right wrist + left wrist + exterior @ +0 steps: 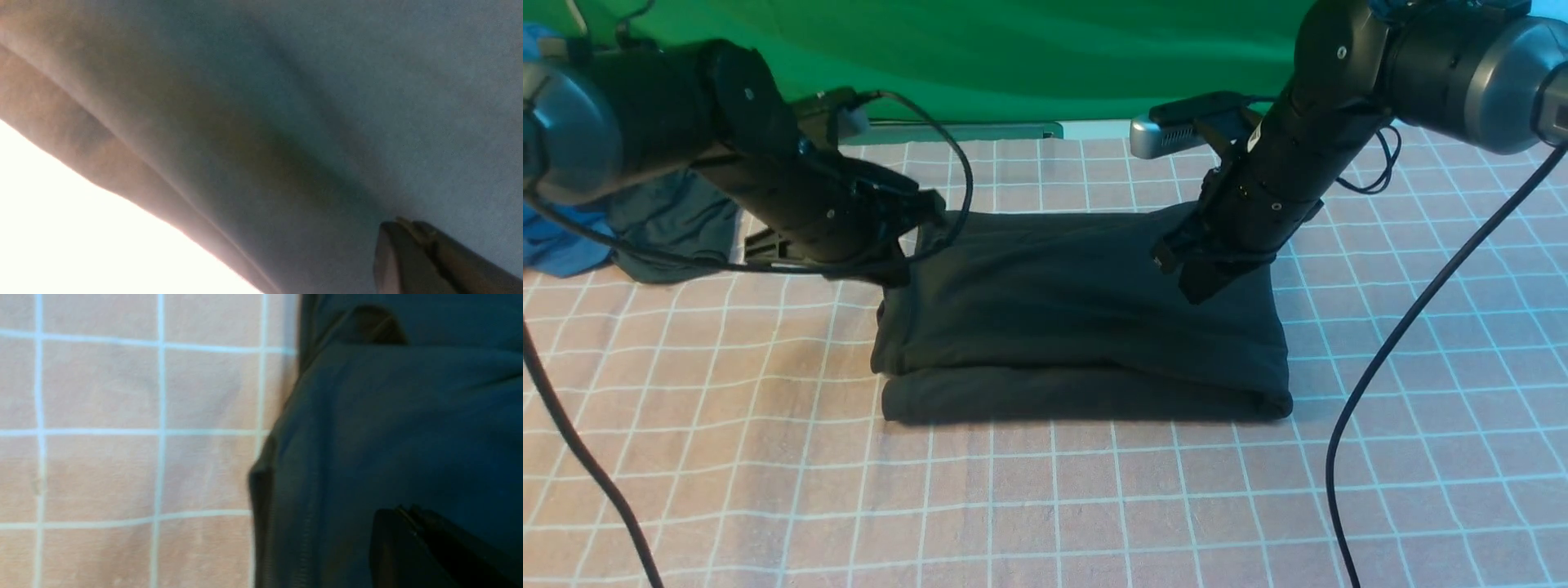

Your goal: Fold a long-sleeved shirt over a pink coffee tablecloth.

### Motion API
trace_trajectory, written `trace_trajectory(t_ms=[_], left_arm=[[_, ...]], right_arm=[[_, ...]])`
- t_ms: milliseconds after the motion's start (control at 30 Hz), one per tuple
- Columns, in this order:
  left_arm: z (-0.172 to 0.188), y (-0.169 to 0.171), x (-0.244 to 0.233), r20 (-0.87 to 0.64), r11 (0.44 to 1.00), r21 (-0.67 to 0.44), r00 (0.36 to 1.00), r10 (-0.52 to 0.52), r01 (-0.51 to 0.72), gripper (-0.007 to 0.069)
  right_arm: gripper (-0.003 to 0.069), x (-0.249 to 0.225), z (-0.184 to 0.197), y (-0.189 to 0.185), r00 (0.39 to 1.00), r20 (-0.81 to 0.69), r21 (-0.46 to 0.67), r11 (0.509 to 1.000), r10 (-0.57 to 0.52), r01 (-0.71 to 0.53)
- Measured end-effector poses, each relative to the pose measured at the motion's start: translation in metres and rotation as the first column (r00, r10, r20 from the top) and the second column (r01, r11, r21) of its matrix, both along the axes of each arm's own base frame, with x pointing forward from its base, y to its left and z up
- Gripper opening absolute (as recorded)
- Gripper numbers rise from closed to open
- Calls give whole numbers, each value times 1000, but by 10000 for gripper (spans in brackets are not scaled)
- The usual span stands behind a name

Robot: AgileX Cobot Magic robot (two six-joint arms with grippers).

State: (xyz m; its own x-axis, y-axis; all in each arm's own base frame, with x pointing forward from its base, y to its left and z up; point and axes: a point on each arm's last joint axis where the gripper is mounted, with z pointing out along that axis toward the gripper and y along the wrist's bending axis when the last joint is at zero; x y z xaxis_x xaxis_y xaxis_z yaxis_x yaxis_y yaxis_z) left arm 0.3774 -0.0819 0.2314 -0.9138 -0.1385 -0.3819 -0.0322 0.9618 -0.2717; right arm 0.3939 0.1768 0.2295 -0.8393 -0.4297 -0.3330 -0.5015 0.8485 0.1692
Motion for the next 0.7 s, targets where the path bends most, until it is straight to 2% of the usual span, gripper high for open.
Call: trace_trajectory(t_ms=[133, 233, 333, 367, 467, 700], left_arm=[[7, -3, 2, -37, 1000, -19, 999, -5, 4, 13], [15, 3, 4, -29, 998, 0, 998, 57, -57, 13], [28, 16, 0, -6, 993, 2, 993, 121, -121, 13], [29, 17, 0, -4, 992, 1, 992, 122, -122, 13], [45, 34, -22, 24, 985, -10, 985, 173, -173, 13], [41, 45, -81, 45, 974, -34, 973, 225, -224, 13]], right_arm=[[41, 3, 3, 6, 994, 74, 11, 997, 82, -83], [90, 12, 15, 21, 967, 192, 34, 984, 168, -178], [167, 22, 25, 33, 941, 265, 37, 973, 210, -228], [167, 22, 23, 33, 941, 262, 36, 972, 213, -230], [229, 37, 22, 51, 917, 298, 31, 957, 266, -288], [290, 54, 6, 90, 876, 325, 17, 924, 356, -382]])
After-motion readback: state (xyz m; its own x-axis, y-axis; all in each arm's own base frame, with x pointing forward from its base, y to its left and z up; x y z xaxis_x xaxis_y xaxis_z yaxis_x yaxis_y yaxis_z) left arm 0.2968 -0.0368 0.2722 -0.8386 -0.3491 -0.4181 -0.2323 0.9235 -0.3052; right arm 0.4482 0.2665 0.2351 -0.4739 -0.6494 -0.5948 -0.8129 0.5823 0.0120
